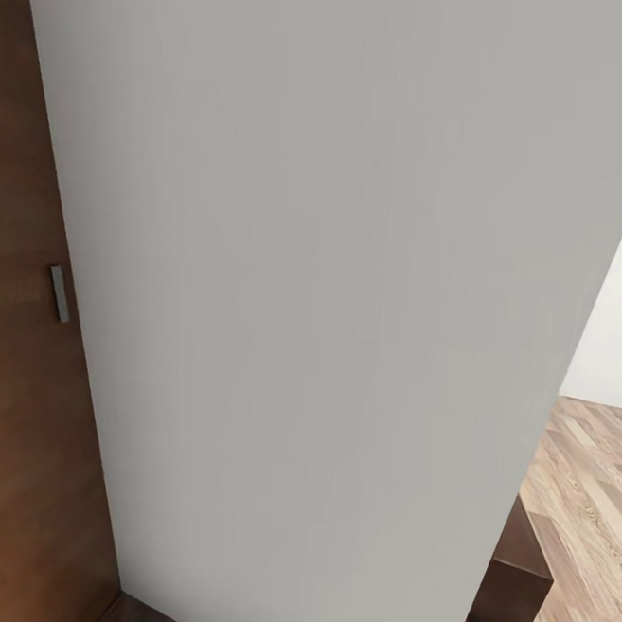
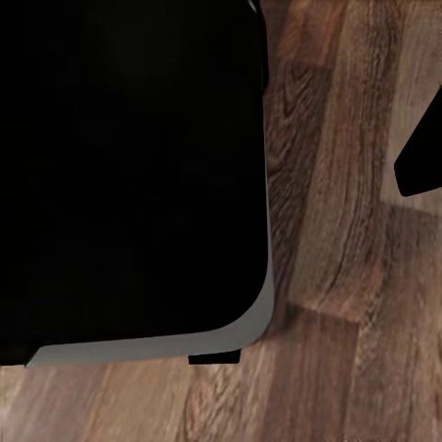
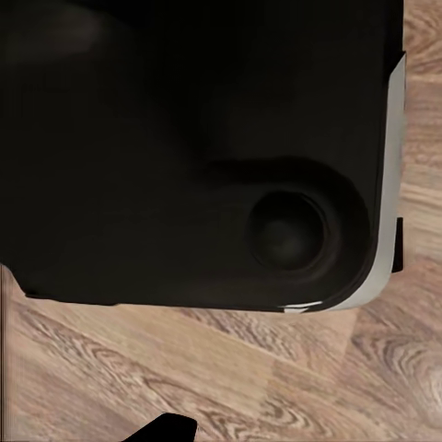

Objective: In the bedroom, move the book from the bed onto either nightstand, and place the two sandals side by side next to the bed.

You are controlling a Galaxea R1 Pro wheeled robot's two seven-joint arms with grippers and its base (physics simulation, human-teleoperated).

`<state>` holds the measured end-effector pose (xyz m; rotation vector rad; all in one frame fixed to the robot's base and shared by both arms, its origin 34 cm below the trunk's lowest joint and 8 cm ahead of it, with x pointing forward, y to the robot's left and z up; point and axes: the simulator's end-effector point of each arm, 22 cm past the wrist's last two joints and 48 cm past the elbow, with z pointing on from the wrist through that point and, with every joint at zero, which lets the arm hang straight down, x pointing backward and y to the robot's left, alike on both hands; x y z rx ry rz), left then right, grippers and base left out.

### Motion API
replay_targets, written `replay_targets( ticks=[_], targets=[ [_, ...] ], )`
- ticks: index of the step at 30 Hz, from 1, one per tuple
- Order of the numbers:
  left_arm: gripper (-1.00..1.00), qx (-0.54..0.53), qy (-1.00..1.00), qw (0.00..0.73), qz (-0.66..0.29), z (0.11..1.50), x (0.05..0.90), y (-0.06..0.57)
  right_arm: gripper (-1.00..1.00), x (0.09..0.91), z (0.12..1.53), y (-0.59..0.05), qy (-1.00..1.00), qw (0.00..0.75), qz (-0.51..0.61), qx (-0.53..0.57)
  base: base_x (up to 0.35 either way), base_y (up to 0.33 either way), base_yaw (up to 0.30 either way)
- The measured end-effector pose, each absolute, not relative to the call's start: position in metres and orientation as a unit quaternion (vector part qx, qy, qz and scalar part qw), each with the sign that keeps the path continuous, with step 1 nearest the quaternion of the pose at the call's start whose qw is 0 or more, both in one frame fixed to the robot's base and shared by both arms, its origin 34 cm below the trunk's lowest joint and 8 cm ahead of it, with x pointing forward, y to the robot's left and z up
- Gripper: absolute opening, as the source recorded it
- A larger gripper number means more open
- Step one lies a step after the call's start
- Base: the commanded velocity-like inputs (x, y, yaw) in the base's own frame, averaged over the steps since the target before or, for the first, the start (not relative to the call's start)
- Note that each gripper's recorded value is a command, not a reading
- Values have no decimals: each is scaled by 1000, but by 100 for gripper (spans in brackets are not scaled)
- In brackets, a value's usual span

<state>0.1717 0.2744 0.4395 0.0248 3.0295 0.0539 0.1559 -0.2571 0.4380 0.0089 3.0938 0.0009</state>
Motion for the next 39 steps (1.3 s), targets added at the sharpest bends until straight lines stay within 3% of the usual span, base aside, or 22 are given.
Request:
replay_targets(
  ticks=[39],
  targets=[
    [100, 9, 999, 43, 17, 439, 158, 274, 100, 137, 438, -254, 1000, 0, 3, 1, 0, 0, -185]
  ],
)
